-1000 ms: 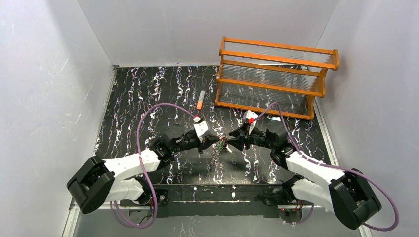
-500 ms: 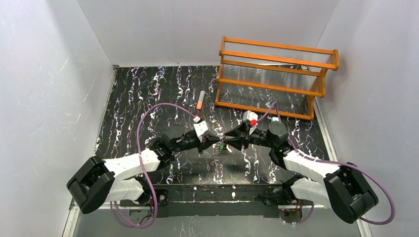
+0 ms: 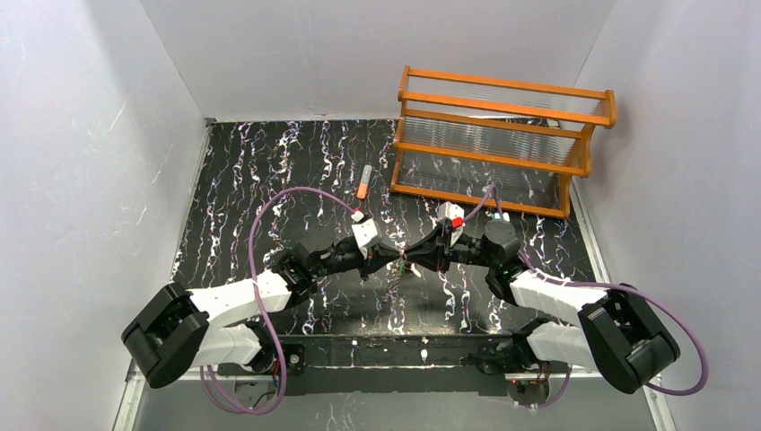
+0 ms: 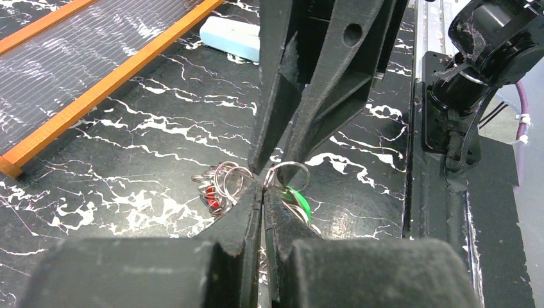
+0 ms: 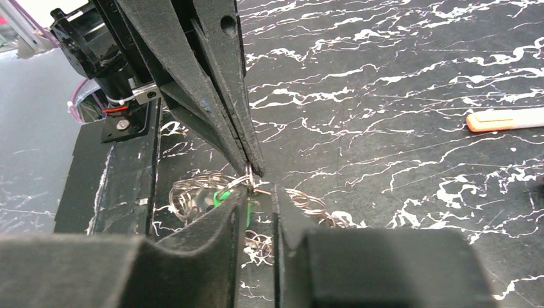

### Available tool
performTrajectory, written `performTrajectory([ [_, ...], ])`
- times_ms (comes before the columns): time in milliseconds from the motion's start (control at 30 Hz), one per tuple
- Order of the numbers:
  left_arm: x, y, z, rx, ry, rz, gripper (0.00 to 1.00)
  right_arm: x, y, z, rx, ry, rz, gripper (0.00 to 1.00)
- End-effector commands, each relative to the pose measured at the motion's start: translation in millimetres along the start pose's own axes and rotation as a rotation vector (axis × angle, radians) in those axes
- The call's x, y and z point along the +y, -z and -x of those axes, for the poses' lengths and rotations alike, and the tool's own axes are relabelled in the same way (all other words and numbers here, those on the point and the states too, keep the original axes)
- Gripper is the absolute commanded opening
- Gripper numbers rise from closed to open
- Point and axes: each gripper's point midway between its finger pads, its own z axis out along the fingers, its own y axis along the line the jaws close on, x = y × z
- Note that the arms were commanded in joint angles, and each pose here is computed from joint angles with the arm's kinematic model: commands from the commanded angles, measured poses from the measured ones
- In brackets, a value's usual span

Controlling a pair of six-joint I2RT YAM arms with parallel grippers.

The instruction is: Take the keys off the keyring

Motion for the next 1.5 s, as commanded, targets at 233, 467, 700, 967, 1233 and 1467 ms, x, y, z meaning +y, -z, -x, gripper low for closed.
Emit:
performTrajectory([
  [233, 3.3, -3.0, 35.1, -0.094, -0.035, 0.007, 0.00, 3.9, -4.3, 21.5, -0.048, 0.075, 0.027, 0.01],
  [467, 15.7, 3.8, 42.6, -0.084, 0.006, 0.101, 0.25, -4.5, -4.3, 22.6, -0.016, 0.086, -0.071, 0.01],
  [700, 24.3, 11.9, 37.5, 0.025, 0.050, 0.254, 0.43, -20.2, -12.3, 16.6, 0.041, 0.042, -0.230, 0.01],
  [967, 26.5, 11.6, 30.5, 0.112, 0.098, 0.411, 0.40, -27.2, -23.3, 18.7, 0.072, 0.003, -0.318, 0.01],
  [1233, 34.2, 10.5, 19.7, 0.187, 0.079, 0.456, 0.31, -22.4, -28.1, 22.6, 0.077, 0.001, -0.308, 0.01],
  [1467, 29.5, 2.5, 18.4, 0.195, 0.074, 0.417, 0.35, -19.4, -30.8, 22.6, 0.086, -0.001, -0.293, 0.01],
])
